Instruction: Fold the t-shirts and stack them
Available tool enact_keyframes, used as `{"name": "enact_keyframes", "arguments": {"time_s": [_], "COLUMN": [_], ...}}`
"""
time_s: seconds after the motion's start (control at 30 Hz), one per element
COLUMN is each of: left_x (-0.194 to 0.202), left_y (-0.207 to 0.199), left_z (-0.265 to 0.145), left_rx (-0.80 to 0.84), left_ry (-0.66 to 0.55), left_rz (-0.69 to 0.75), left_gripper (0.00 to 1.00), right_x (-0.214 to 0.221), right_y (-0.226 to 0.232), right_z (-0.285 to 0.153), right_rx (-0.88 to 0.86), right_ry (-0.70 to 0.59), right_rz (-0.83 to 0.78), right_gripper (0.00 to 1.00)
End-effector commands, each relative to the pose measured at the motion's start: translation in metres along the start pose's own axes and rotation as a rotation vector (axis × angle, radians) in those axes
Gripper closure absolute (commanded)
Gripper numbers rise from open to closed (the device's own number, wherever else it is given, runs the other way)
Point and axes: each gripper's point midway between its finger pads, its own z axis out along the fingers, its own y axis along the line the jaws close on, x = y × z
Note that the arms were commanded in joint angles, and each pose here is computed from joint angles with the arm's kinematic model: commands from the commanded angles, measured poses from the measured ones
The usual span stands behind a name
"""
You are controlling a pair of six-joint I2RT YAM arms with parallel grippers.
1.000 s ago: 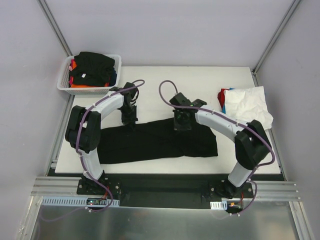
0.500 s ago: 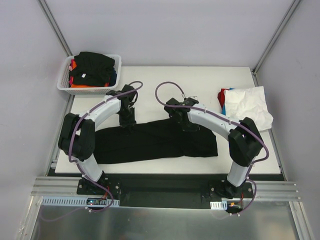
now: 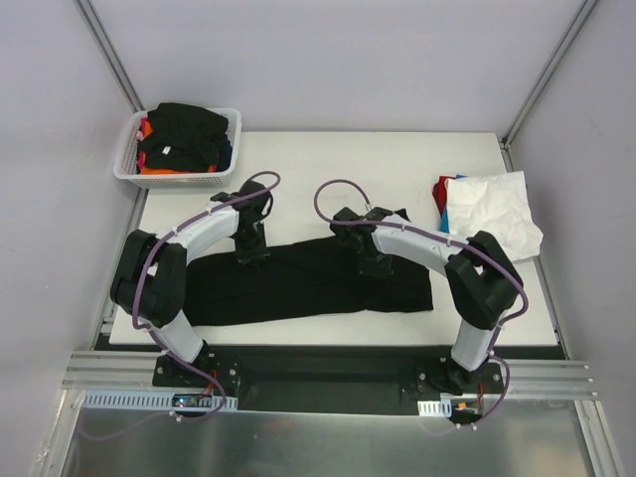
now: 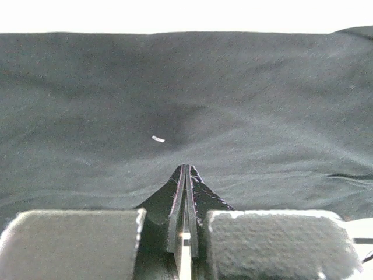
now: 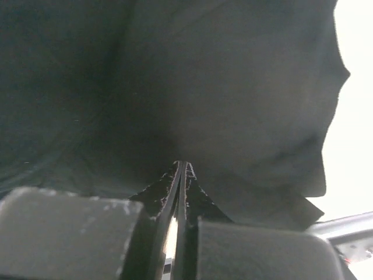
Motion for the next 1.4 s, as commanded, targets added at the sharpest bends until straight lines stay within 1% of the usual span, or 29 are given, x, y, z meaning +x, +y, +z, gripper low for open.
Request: {"name": "enact_keyframes", "arguments": {"time_s": [0.0,0.13,0.23,0.37,0.47,0.57,0.7,0.8,0.87,0.97,1.1,1.2,1.33,1.37], "left_x": [-0.017,-0.022,-0.024,-0.029,-0.030,-0.020,-0.018,-0.020,-0.027,-0.034,-0.034,-0.030,-0.023,-0.023], "left_y": [-0.010,-0.012,-0.014,-0.017,-0.008,0.002,0.022,0.025,0.027,0.028,0.027,0.028,0.032,0.032], "left_z": [0.002,0.005,0.008,0.007,0.006,0.007,0.012,0.017,0.016,0.016,0.015,0.012,0.010,0.008], "left_rx": [0.011,0.006,0.008,0.014,-0.014,0.009,0.020,0.031,0.042,0.044,0.046,0.047,0.051,0.054], "left_ry": [-0.031,-0.029,-0.019,-0.025,-0.041,0.000,0.041,0.069,0.067,0.058,0.063,0.064,0.069,0.065], "left_rz": [0.034,0.051,0.052,0.065,0.069,0.002,-0.098,-0.108,-0.105,-0.085,-0.077,-0.084,-0.117,-0.124], "left_gripper": [1.00,1.00,1.00,1.00,1.00,1.00,1.00,1.00,1.00,1.00,1.00,1.00,1.00,1.00], "right_x": [0.005,0.007,0.004,-0.007,-0.011,-0.014,-0.015,-0.013,-0.011,-0.020,-0.037,-0.054,-0.067,-0.077], "right_y": [0.017,0.023,0.027,0.026,0.014,0.002,-0.007,-0.005,-0.003,0.000,0.003,0.003,0.008,0.011], "right_z": [0.004,0.012,0.015,0.013,0.016,0.021,0.031,0.038,0.042,0.043,0.046,0.047,0.058,0.057], "right_rx": [-0.095,-0.146,-0.184,-0.205,-0.179,-0.166,-0.167,-0.174,-0.177,-0.191,-0.217,-0.232,-0.238,-0.252], "right_ry": [0.059,0.127,0.156,0.145,0.147,0.163,0.196,0.222,0.243,0.246,0.259,0.246,0.255,0.239], "right_rz": [0.025,0.052,0.079,0.099,0.122,0.164,0.199,0.206,0.203,0.222,0.263,0.289,0.277,0.279], "right_gripper": [0.99,0.99,0.99,0.99,0.99,0.99,0.99,0.99,0.99,0.99,0.99,0.99,0.99,0.99]}}
